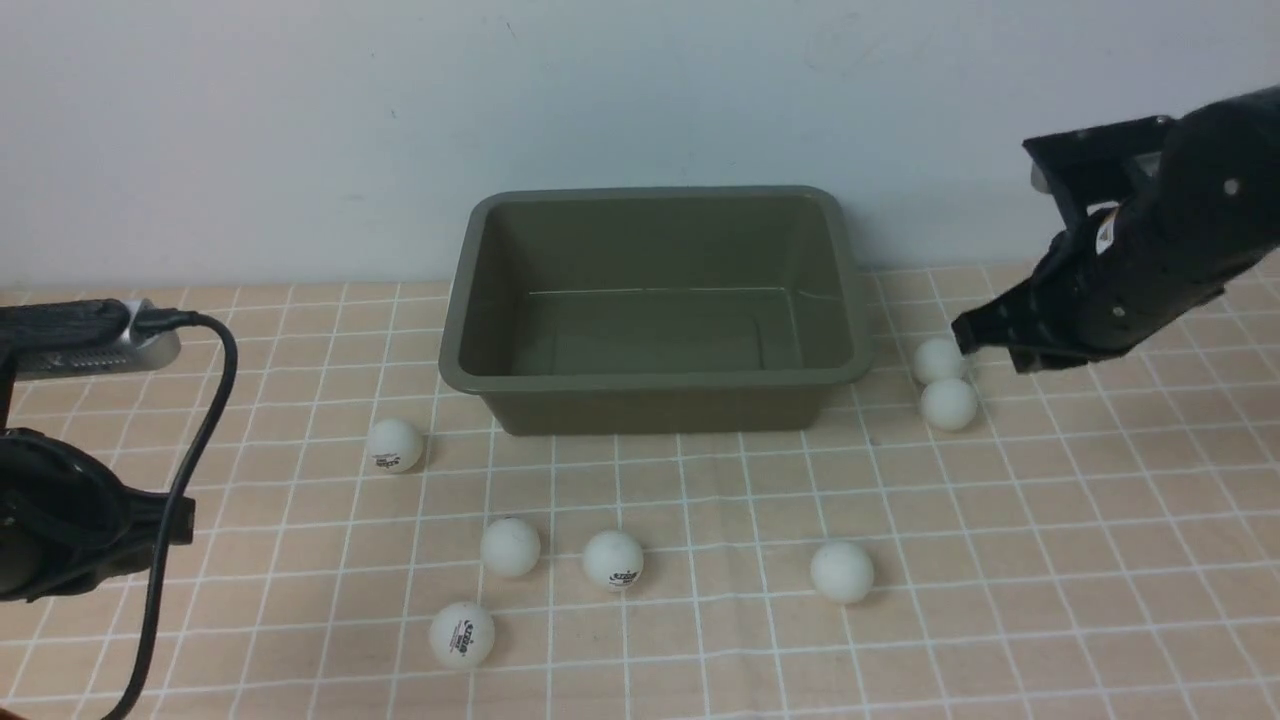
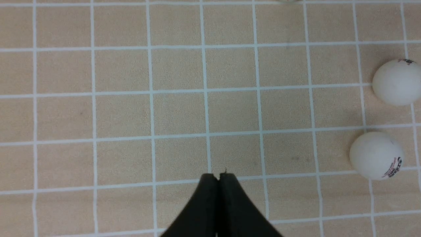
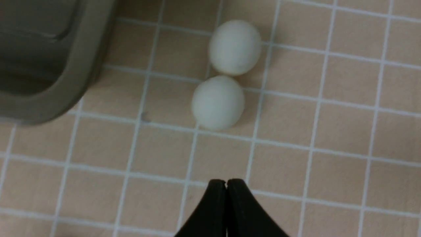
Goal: Put the table tennis balls into the box on the light coffee tablecloth.
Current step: 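Reach for and grasp a ping pong ball on the table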
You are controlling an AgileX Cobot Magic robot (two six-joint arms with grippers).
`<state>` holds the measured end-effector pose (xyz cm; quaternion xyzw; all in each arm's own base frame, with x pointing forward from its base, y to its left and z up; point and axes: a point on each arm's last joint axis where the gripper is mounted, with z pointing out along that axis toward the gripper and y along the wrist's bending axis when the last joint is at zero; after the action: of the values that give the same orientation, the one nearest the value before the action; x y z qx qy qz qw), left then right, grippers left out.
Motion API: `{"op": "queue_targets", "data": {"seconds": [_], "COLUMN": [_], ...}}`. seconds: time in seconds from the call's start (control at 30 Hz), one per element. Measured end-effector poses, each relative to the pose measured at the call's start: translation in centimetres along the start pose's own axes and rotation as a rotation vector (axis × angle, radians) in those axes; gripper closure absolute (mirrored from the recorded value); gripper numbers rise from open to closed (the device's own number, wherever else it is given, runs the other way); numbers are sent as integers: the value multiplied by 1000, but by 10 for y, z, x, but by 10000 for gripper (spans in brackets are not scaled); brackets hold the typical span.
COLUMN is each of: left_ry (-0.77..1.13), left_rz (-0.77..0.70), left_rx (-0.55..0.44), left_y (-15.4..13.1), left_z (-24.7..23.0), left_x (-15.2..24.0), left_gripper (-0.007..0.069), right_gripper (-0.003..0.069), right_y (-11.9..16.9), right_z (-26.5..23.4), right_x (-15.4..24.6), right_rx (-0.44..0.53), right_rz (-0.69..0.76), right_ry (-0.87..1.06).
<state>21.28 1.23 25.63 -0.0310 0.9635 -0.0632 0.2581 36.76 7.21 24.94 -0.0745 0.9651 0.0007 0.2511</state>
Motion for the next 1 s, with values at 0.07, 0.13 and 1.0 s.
{"op": "queue_targets", "data": {"seconds": [0.07,0.13,1.0], "left_ry": [1,2,3], "left_rz": [9,20,46], "left_rx": [0,0,47], "left_y": [0,0,-4], "left_z": [0,0,0], "left_x": [0,0,0], "left_gripper": [694,694,694], "right_gripper": [644,622,211], "right_y": [-16,-22,-17], "right_z": [14,21,109], "right_x": [-15,-23,-67], "right_rx": [-7,-23,-122], "right_rz": [63,75,56], "right_ry": [-4,-9,52]}}
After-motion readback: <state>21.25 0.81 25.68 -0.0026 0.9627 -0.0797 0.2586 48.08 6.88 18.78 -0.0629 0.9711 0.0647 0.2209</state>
